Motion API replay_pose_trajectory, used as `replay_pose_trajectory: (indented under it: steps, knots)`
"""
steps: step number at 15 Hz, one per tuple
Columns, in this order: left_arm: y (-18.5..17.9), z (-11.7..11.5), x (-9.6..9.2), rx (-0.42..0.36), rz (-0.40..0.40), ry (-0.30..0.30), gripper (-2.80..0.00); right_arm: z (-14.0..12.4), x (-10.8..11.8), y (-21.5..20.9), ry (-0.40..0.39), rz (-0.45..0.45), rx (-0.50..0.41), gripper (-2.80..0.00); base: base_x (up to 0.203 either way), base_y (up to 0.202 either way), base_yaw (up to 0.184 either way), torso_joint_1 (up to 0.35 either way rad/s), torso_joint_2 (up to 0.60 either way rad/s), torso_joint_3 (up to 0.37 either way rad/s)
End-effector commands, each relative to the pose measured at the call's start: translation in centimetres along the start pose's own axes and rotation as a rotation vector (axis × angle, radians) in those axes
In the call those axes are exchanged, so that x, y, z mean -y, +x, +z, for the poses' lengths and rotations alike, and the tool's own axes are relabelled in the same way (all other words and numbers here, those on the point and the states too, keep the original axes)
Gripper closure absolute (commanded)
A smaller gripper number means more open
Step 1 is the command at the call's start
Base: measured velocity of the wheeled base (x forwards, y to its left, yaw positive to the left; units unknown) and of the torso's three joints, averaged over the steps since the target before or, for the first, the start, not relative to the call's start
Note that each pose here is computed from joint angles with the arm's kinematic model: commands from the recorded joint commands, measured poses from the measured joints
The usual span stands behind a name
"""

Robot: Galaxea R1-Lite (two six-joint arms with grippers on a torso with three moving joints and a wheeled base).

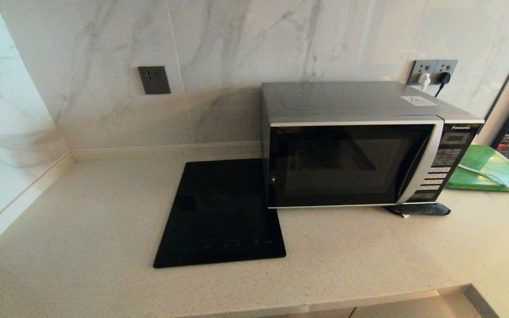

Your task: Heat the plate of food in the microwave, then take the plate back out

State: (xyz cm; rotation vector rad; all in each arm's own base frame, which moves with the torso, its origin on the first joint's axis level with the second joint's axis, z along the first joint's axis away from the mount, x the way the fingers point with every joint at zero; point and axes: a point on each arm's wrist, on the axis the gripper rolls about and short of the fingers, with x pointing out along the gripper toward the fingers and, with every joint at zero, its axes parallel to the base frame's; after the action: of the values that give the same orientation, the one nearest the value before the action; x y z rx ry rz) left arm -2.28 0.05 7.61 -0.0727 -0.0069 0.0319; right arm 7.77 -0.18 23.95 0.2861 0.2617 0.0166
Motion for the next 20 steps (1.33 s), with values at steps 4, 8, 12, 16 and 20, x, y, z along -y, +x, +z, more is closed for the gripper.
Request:
replay_pose_trajectory:
  steps: [4, 8, 12, 16, 20]
  knots:
    - [0.0, 0.0, 0.0, -0.001, 0.002, -0.001, 0.0, -6.9, 1.4, -7.6, -0.088, 0.035, 0.24, 0.0, 0.0, 0.0, 0.0, 0.0, 0.0, 0.0]
    - [0.0, 0.0, 0.0, -0.001, 0.002, -0.001, 0.0, -10.1, 2.2, -10.2, -0.093, 0.046, 0.288, 0.0, 0.0, 0.0, 0.0, 0.0, 0.0, 0.0]
    - [0.0, 0.0, 0.0, 0.0, 0.002, -0.001, 0.0, -13.2, 2.9, -10.7, -0.137, 0.068, 0.299, 0.0, 0.0, 0.0, 0.0, 0.0, 0.0, 0.0]
    - [0.0, 0.0, 0.0, -0.001, 0.002, -0.001, 0.0, -15.1, 3.6, -8.8, -0.154, 0.048, 0.2, 0.0, 0.0, 0.0, 0.0, 0.0, 0.0, 0.0]
    - [0.0, 0.0, 0.0, -0.001, 0.002, -0.001, 0.0, -17.2, 4.4, -6.1, -0.248, 0.021, 0.251, 0.0, 0.0, 0.0, 0.0, 0.0, 0.0, 0.0]
